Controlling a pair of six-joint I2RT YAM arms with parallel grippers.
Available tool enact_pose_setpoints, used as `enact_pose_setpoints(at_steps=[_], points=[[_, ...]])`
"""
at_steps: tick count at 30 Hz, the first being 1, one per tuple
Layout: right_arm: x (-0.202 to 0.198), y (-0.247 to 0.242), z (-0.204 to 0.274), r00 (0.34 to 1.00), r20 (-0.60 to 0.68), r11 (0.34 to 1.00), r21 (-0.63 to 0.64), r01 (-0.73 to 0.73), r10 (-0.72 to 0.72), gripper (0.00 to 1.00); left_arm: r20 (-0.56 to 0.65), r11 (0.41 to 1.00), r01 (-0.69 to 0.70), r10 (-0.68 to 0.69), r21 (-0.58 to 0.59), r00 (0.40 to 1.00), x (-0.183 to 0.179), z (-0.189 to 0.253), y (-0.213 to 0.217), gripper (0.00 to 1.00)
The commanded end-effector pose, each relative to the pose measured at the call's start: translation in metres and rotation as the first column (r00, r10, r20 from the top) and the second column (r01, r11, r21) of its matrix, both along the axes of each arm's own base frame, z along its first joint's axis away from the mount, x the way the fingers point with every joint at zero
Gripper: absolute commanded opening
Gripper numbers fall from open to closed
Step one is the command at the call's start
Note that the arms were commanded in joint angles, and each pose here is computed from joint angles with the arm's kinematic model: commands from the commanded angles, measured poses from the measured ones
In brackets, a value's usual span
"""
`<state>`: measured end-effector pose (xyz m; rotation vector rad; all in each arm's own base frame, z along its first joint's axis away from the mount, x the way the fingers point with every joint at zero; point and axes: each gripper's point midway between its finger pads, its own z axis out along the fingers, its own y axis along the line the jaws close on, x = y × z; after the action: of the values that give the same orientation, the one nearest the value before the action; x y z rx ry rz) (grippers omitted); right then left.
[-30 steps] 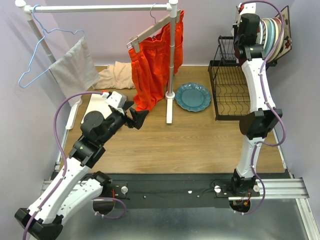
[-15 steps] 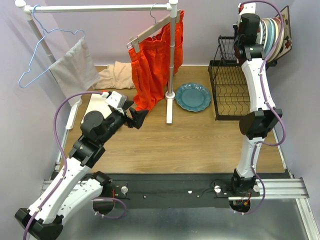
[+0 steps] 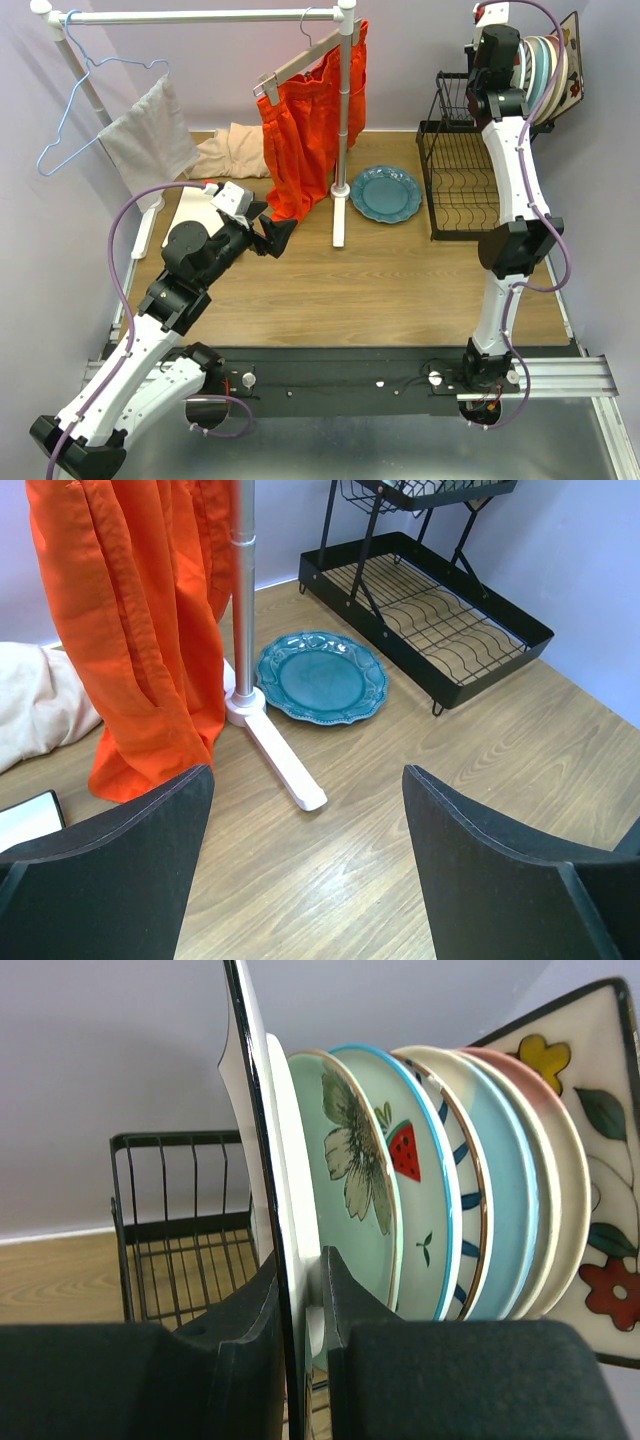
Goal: Unload the plates from the dish rack
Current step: Unload the plate from the dish rack.
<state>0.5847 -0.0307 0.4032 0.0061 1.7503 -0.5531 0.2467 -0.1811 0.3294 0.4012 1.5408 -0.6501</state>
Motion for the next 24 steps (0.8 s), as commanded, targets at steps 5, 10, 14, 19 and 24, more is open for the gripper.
enact_pose_setpoints(at_steps=[5,10,14,19,24], points=[[-0.024,-0.002,0.119,0.935,0.355,1.000,0.010,-0.003,-0.001,0.01,0.011,1.000,0.002,-0.002,0.007,1.000,0.001,-0.001,0.001,0.86],[-0.031,-0.001,0.128,0.928,0.373,1.000,0.017,-0.004,-0.002,0.01,0.011,1.000,0.003,-0.003,0.005,1.000,0.001,0.000,0.001,0.86],[-0.038,-0.001,0.135,0.921,0.389,1.000,0.024,-0.014,0.003,0.01,0.012,1.000,0.002,-0.002,0.007,1.000,0.001,0.000,0.001,0.86],[-0.049,0.002,0.149,0.906,0.422,0.999,0.031,-0.041,0.024,0.01,0.010,1.000,0.006,-0.006,0.004,1.000,0.001,0.000,0.000,0.86],[-0.058,0.004,0.163,0.885,0.464,0.997,0.040,-0.061,0.035,0.01,0.012,1.000,0.009,-0.010,0.004,1.000,0.001,0.000,0.000,0.86]])
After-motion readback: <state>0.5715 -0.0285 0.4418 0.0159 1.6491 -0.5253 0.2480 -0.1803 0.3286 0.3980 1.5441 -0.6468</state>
